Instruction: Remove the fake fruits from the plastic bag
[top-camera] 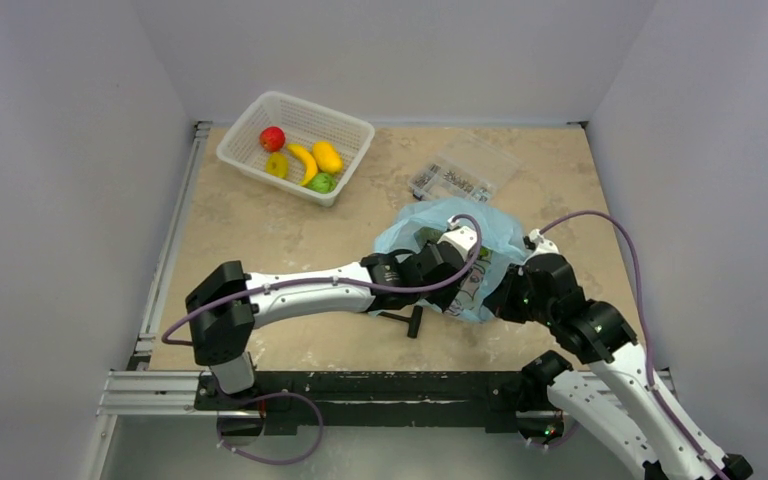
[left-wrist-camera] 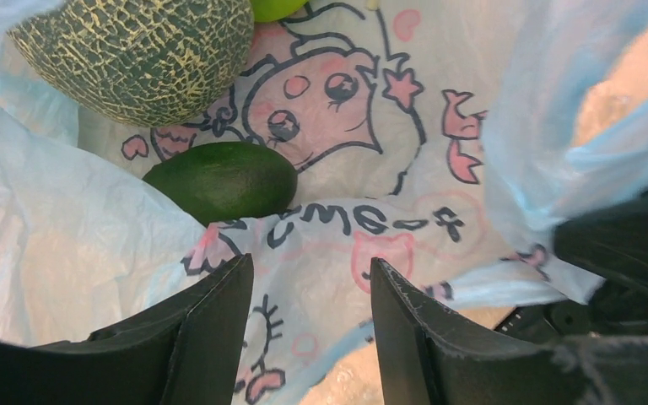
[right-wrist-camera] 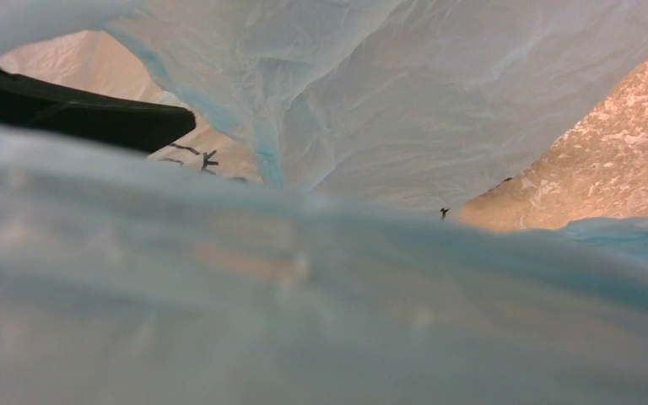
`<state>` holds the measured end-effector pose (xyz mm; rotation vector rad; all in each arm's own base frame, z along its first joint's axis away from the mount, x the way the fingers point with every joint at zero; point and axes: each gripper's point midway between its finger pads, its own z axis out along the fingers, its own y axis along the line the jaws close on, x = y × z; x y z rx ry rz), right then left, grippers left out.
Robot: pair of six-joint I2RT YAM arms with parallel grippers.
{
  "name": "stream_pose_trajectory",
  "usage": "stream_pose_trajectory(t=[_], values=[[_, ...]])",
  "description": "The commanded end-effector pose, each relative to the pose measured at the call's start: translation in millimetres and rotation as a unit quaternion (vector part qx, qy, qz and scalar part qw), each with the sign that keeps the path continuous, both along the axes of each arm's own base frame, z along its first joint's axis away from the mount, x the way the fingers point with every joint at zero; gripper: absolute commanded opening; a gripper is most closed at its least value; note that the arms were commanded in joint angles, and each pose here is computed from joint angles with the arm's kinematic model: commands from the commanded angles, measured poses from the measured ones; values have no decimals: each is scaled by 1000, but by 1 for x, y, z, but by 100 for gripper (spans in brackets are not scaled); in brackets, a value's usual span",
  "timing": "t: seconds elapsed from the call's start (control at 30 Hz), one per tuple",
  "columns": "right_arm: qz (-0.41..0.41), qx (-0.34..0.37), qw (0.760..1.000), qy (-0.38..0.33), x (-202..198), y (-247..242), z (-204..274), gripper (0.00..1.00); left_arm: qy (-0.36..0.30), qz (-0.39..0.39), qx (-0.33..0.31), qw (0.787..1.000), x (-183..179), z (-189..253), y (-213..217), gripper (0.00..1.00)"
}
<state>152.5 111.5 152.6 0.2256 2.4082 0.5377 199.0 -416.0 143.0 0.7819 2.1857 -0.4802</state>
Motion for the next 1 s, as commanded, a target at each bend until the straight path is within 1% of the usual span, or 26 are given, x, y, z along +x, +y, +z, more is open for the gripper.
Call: stream_pose_trajectory(t=[0.0,0.17,0.27,0.33,0.43,0.53,0.67,0.77,0.83,0.97], values=[[-9,-2,999,-42,11,-3,24,0,-21,47,-14,999,20,-3,-11,52],[-8,2,999,-49,12,-2,27,0,-40,78,3,996,40,-15,-11,55],[-10,-2,999,-50,13,-4,26,0,-35,90,13,995,55,-28,-11,61],[1,10,999,-49,11,1,25,0,-22,95,23,995,63,-38,-10,62],[-1,8,999,-48,9,-1,25,0,-15,101,43,994,72,-50,-6,63],[-4,14,999,-45,8,0,21,0,-24,93,61,993,76,-61,-5,65],[0,12,999,-39,7,1,20,0,7,100,94,991,74,-83,3,68],[-1,11,999,-39,8,1,16,0,22,97,98,990,70,-97,4,69],[1,13,999,-40,9,3,17,0,34,94,101,990,66,-103,3,69],[1,8,999,-39,10,2,15,0,44,79,93,992,62,-102,-1,61]])
